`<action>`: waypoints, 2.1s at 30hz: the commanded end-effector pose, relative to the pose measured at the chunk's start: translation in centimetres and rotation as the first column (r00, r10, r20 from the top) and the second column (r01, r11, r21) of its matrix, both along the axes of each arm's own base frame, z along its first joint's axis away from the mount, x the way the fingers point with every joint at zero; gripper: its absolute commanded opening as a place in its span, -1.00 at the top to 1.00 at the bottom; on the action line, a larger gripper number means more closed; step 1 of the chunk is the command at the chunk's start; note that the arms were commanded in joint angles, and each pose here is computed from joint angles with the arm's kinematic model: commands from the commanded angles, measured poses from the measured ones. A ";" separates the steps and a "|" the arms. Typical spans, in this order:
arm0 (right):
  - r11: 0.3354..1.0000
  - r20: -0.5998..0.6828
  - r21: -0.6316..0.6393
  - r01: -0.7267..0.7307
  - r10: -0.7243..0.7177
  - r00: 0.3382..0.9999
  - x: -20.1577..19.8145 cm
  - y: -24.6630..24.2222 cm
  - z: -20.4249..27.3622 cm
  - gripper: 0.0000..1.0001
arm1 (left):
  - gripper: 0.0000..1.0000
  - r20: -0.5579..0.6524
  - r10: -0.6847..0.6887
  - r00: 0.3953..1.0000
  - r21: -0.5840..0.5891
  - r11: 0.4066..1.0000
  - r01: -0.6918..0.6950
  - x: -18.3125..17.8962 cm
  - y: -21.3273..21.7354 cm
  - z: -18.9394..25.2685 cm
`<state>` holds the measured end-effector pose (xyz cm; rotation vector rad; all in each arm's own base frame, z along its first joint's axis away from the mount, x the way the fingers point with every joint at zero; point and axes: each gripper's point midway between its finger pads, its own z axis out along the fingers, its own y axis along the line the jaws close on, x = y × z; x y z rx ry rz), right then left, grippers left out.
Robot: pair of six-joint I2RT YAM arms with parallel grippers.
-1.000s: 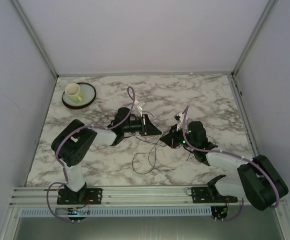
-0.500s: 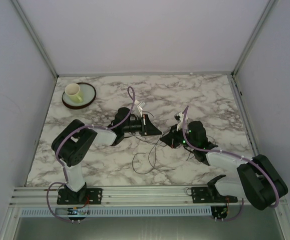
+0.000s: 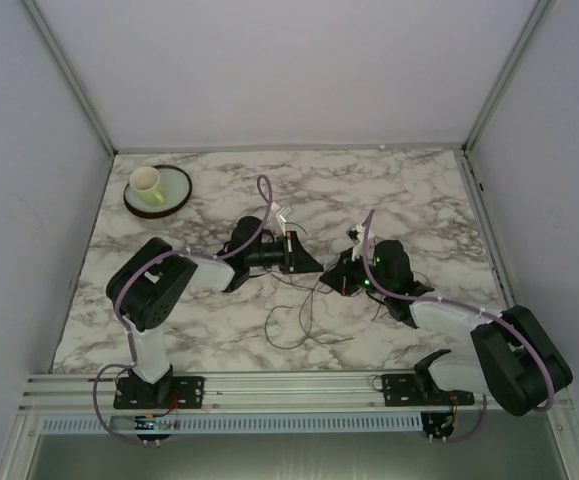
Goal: Zip-tie the wires
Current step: Tie the cable at the center of the board.
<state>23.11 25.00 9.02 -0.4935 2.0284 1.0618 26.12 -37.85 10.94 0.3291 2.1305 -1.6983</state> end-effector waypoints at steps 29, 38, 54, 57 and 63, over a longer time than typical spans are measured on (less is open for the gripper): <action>1.000 0.049 -0.005 0.019 -0.019 0.999 1.5 0.0 1.7 1.00 | 1.00 0.049 0.009 0.999 0.003 1.000 -0.009 0.7 -1.0 0.0; 1.000 0.051 -0.010 0.027 -0.026 0.998 1.5 -0.2 1.6 1.00 | 1.00 0.050 0.031 0.998 0.010 0.999 -0.032 1.0 -1.0 -0.1; 0.999 0.047 -0.025 0.040 -0.038 0.998 1.6 -0.5 1.4 1.00 | 0.95 0.060 0.005 0.998 -0.015 1.000 -0.004 0.5 -1.0 0.4; 0.999 0.046 -0.026 0.046 -0.045 0.998 1.7 -0.7 1.4 1.00 | 0.86 0.061 0.009 0.998 -0.014 1.000 -0.008 0.6 -1.0 0.4; 0.998 0.046 -0.023 0.056 -0.055 0.997 1.7 -1.1 1.4 1.00 | 0.81 0.064 0.009 0.998 -0.016 1.000 -0.008 0.6 -0.9 0.4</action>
